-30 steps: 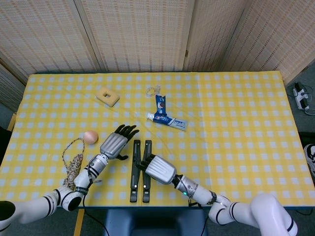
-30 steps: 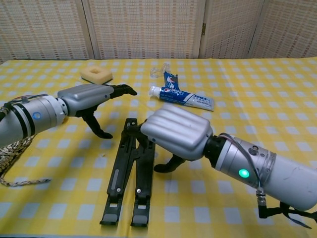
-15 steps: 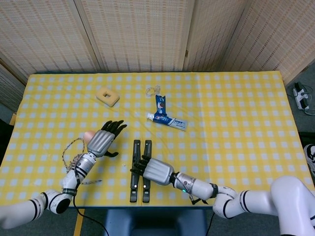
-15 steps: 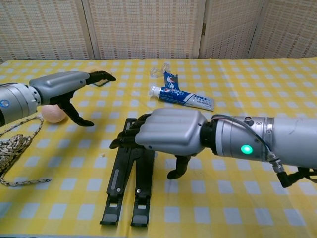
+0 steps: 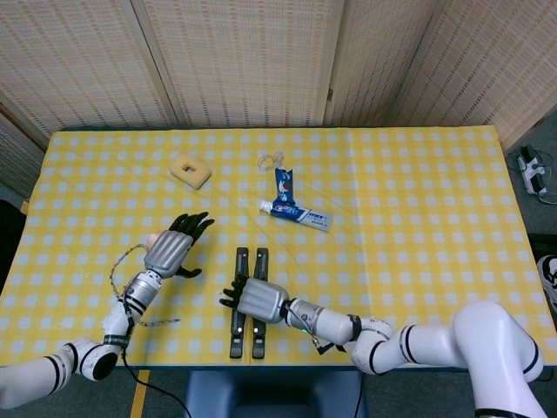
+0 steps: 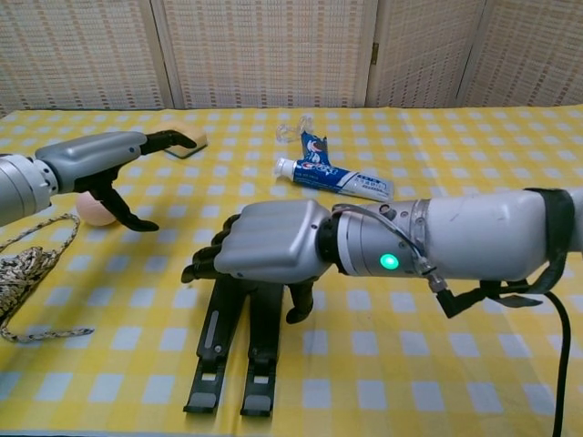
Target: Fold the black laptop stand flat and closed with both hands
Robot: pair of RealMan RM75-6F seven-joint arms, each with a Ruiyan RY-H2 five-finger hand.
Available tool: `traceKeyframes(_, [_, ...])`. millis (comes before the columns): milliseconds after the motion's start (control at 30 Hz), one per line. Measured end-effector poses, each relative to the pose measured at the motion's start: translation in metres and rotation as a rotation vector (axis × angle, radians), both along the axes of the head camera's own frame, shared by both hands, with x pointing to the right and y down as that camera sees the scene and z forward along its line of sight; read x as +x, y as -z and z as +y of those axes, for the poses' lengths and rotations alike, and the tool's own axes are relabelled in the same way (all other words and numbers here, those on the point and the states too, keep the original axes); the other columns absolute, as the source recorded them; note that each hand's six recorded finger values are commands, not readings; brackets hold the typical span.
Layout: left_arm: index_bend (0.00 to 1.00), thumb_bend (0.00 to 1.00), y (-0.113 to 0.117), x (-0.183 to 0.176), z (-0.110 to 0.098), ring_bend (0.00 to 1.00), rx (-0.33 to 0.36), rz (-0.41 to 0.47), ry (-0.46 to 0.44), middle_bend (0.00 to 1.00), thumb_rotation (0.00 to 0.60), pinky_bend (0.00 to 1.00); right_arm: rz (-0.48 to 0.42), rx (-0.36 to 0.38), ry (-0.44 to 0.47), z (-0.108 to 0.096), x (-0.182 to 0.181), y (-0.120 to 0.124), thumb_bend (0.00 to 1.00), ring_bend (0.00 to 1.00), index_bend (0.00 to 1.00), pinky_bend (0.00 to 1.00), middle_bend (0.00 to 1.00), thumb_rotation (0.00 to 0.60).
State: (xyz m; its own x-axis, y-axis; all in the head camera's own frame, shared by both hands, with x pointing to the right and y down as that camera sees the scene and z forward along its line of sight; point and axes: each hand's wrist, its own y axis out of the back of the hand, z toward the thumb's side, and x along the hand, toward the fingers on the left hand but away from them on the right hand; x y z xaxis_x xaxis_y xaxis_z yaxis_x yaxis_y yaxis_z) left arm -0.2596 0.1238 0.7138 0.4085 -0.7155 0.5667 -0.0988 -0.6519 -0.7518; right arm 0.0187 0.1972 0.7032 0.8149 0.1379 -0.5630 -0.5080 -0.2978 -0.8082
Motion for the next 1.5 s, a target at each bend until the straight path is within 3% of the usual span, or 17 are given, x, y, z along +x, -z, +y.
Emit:
traceKeyframes(233, [0.0,0.21,-0.003,-0.009,0.002,0.0,-0.001,-0.013,0.008,0.0,0.6,0.0,0.018,0.01,0.015,0.002,-0.008,-0.007,0.22,0.15,0.06,0.13,0.16,0.6])
traceKeyframes(400, [0.0,0.21,-0.002,-0.013,0.002,0.0,0.001,-0.016,0.012,0.0,0.6,0.0,0.019,0.013,0.013,0.002,-0.011,-0.009,0.22,0.2,0.23,0.13,0.29,0.6])
traceKeyframes(667, [0.0,0.21,-0.002,-0.017,0.002,0.0,0.005,-0.017,0.021,0.0,0.6,0.0,-0.01,0.041,0.003,-0.002,-0.014,-0.007,0.22,0.28,0.46,0.14,0.41,0.6])
traceKeyframes(833, [0.0,0.21,0.0,-0.016,0.001,0.0,0.01,-0.014,0.021,0.0,0.6,0.0,-0.029,0.063,-0.012,-0.009,-0.012,-0.005,0.22,0.31,0.51,0.14,0.46,0.6])
traceKeyframes(933, [0.0,0.21,0.002,-0.015,0.0,0.0,0.015,-0.011,0.022,0.0,0.6,0.0,-0.032,0.065,-0.015,-0.011,-0.008,-0.005,0.22,0.26,0.44,0.14,0.38,0.6])
traceKeyframes(1033, [0.0,0.21,0.004,-0.016,-0.002,0.0,0.026,-0.013,0.023,0.0,0.6,0.0,-0.033,0.066,-0.036,-0.013,-0.003,-0.004,0.22,0.17,0.16,0.12,0.2,0.6])
traceKeyframes(1100, [0.0,0.21,0.006,-0.017,-0.003,0.0,0.036,-0.019,0.022,0.0,0.6,0.0,-0.038,0.067,-0.069,-0.015,0.002,-0.002,0.22,0.13,0.03,0.1,0.12,0.6])
traceKeyframes(1333, [0.0,0.24,0.015,-0.032,-0.007,0.0,0.077,-0.049,0.057,0.0,0.6,0.0,-0.096,0.07,-0.263,-0.028,0.036,0.02,0.22,0.13,0.0,0.1,0.08,0.6])
traceKeyframes(1500, [0.0,0.25,0.028,-0.053,-0.004,0.0,0.11,-0.097,0.097,0.0,0.6,0.0,-0.113,0.107,-0.476,-0.049,0.097,0.048,0.22,0.13,0.0,0.1,0.09,0.6])
